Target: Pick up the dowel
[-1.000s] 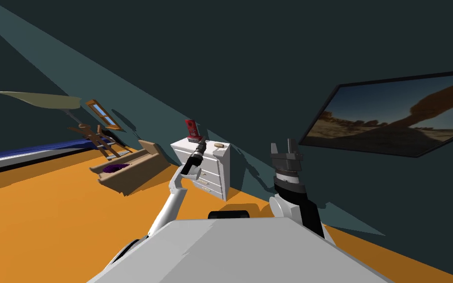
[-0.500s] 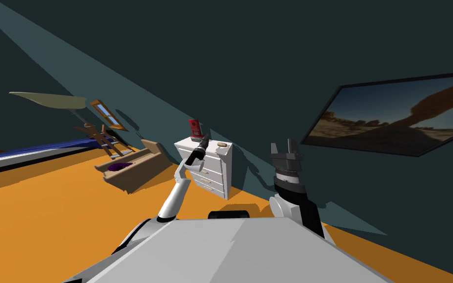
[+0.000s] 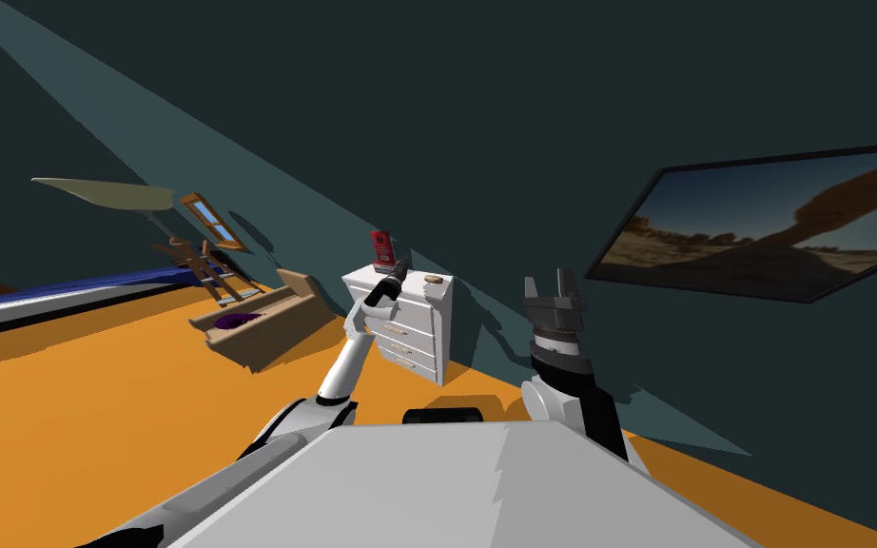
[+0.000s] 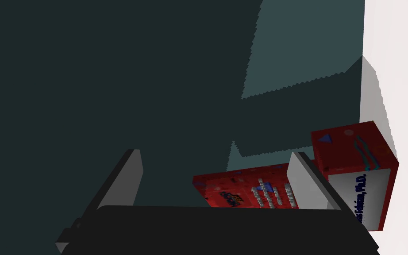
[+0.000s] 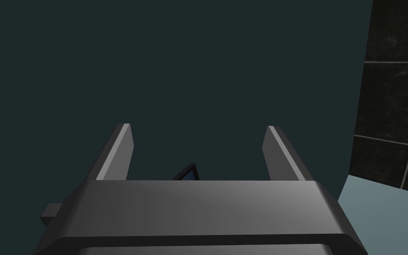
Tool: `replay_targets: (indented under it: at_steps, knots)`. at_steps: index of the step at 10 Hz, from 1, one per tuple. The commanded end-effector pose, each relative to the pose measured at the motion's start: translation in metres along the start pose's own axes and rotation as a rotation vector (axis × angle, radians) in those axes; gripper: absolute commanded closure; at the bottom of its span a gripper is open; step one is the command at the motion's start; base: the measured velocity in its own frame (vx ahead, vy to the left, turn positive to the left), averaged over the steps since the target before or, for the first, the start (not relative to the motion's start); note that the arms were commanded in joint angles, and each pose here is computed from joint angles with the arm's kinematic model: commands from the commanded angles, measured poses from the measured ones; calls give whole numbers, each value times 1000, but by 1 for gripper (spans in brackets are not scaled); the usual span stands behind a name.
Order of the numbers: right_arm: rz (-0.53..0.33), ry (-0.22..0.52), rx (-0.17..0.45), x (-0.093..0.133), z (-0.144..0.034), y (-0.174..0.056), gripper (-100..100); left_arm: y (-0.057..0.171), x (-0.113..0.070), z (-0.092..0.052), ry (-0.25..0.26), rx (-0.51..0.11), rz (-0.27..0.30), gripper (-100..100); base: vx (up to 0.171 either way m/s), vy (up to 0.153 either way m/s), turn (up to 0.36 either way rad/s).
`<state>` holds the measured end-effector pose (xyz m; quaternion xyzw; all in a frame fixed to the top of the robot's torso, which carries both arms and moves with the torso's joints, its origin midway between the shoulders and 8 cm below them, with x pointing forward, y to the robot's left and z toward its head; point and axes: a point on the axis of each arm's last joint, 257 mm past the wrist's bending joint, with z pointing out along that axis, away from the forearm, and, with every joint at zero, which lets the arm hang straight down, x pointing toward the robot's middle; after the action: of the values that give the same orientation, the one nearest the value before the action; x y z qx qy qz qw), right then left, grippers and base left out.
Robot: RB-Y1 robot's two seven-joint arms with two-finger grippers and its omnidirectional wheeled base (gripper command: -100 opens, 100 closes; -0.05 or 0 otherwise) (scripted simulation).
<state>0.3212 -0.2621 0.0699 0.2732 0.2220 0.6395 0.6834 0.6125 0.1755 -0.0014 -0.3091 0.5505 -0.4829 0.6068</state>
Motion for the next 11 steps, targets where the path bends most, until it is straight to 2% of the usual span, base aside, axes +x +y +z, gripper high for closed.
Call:
replay_targets:
  at_steps: [1,2,3,4,5,6,7,8,10,11]
  knots:
    - [0,0,0,0,0,0,0,9,3,13,14,-49,5,-100,-14,36,42]
    - [0,0,0,0,0,0,0,2,3,18,17,-53,7,-100,-21,39,15]
    - [0,0,0,0,0,0,0,12,5,26,27,-92,9,-100,-30,53,32]
    - [0,0,0,0,0,0,0,-1,6,33,31,-87,12,-100,-23,42,12]
    - [0,0,0,0,0,0,0,0,6,33,33,-98,13,-100,-7,16,-5]
    - [0,0,0,0,0,0,0,7,8,43,44,-138,14,-100,-12,26,38]
    - [0,0,0,0,0,0,0,-1,9,47,48,-143,16,-100,-10,25,17]
    - [0,0,0,0,0,0,0,7,11,54,57,-180,13,-100,-11,29,40]
    - [0,0,0,0,0,0,0,0,12,59,64,-196,18,-100,-8,16,8]
    - [0,0,0,0,0,0,0,6,14,66,76,-240,14,-100,-5,11,40]
